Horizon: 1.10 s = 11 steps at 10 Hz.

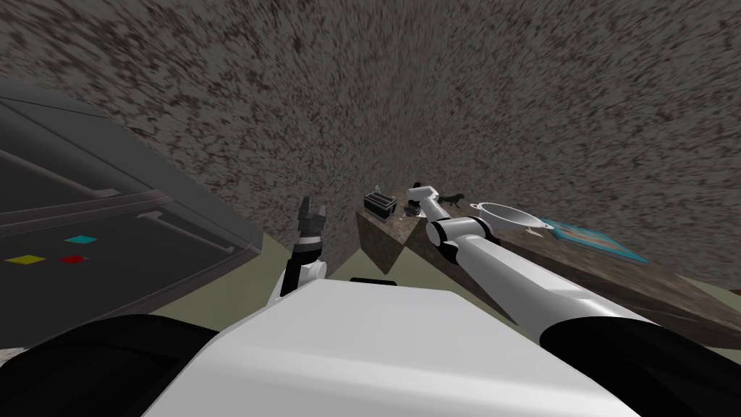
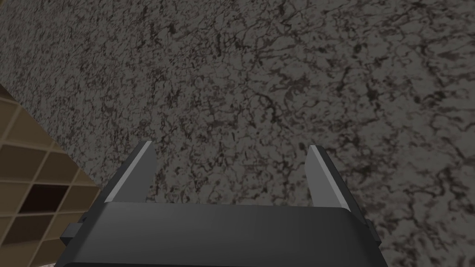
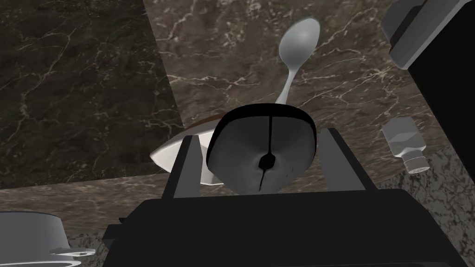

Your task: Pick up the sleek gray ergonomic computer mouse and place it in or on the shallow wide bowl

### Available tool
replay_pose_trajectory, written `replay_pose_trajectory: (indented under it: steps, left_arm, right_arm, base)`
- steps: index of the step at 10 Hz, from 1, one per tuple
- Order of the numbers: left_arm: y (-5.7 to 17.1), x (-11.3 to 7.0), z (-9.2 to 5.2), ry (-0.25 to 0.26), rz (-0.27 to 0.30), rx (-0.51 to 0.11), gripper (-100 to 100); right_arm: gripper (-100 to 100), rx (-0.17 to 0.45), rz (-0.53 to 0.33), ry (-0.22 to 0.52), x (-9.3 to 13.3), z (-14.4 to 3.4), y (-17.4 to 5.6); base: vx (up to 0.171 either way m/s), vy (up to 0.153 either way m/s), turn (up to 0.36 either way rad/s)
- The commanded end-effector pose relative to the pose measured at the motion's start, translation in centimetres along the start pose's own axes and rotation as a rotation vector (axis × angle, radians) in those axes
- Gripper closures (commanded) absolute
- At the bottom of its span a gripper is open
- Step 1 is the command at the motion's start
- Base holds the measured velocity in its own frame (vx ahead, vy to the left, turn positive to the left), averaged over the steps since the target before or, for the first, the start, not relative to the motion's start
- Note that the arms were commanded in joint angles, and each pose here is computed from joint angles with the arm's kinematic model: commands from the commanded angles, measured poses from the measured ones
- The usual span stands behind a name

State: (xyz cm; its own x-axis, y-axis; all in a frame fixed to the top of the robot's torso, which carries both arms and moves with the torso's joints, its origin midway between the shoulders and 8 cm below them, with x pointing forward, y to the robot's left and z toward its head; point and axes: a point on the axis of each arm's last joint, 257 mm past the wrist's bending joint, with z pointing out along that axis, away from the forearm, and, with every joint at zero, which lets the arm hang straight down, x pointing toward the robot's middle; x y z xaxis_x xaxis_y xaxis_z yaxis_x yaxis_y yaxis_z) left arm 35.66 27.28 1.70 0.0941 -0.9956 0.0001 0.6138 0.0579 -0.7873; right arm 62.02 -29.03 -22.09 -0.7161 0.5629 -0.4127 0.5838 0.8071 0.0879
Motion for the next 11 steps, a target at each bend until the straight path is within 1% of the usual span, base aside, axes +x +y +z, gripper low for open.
replay_pose_trajectory:
  steps: [1, 2, 5, 7, 9, 10, 11]
  left_arm:
    - [0.0, 0.0, 0.0, 0.000, 0.000, 0.000, 0]
    - [0.0, 0.0, 0.0, 0.000, 0.000, 0.000, 0]
    - [0.0, 0.0, 0.0, 0.000, 0.000, 0.000, 0]
    - [0.0, 0.0, 0.0, 0.000, 0.000, 0.000, 0]
    - [0.0, 0.0, 0.0, 0.000, 0.000, 0.000, 0]
    - [0.0, 0.0, 0.0, 0.000, 0.000, 0.000, 0]
    - [0.0, 0.0, 0.0, 0.000, 0.000, 0.000, 0]
  right_arm:
    - [100, -0.003, 0.003, -0.019, -0.9, 0.1, -0.2]
    - [100, -0.003, 0.003, -0.019, -0.9, 0.1, -0.2]
    - [100, -0.001, 0.014, -0.099, -3.8, 0.7, -2.2]
    - [100, -0.008, 0.014, -0.109, -4.1, 0.7, -2.0]
    - [100, -0.004, 0.017, -0.160, -5.7, 1.4, -3.6]
    - [100, -0.008, 0.017, -0.165, -5.9, 1.4, -3.4]
    - [100, -0.004, 0.017, -0.189, -6.6, 1.8, -4.3]
  base:
    - [0.006, -0.008, 0.019]
    - [0.000, 0.000, 0.000]
    - [0.007, -0.001, 0.055]
    - [0.008, -0.002, 0.008]
    - [0.012, 0.006, 0.057]
    - [0.015, 0.001, 0.026]
    - [0.014, 0.005, 0.057]
